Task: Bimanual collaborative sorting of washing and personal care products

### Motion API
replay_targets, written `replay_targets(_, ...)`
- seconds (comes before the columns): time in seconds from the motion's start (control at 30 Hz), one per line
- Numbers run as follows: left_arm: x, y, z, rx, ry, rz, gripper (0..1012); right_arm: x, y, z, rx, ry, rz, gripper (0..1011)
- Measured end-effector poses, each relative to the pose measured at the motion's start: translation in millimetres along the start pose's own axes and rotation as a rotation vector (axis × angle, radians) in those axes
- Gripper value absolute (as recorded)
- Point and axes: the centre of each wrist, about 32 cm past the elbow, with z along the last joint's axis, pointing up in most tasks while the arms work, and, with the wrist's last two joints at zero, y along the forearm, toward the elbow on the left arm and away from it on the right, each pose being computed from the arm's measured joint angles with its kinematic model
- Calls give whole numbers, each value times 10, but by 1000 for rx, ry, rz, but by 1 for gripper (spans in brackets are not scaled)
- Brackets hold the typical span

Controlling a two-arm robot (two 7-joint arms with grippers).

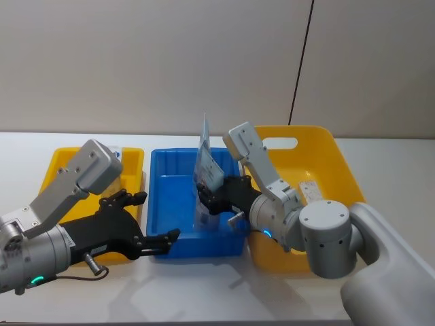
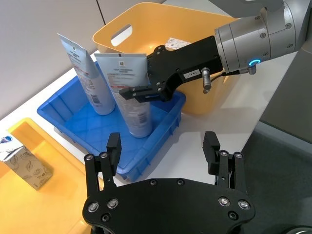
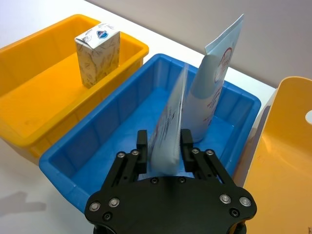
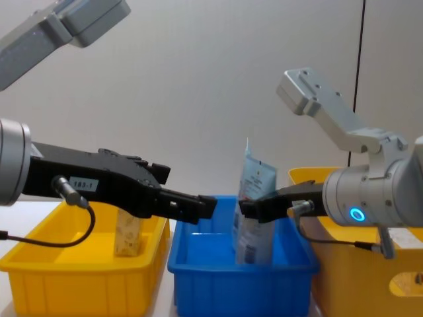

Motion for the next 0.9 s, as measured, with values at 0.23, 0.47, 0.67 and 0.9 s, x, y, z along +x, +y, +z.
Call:
replay_targets(0.23,0,0,0,0,0,0,1001,-2,4,-2,0,-1,1,232)
replay_targets(0.47,0,0,0,0,0,0,1001,-4,7,-2,0,-2,2,163)
replay_targets(0.67,0,0,0,0,0,0,1001,-3,7,-1,0,-2,2,163)
replay_targets(0.9,0,0,0,0,0,0,1001,6,-23,4,9,1,5,163)
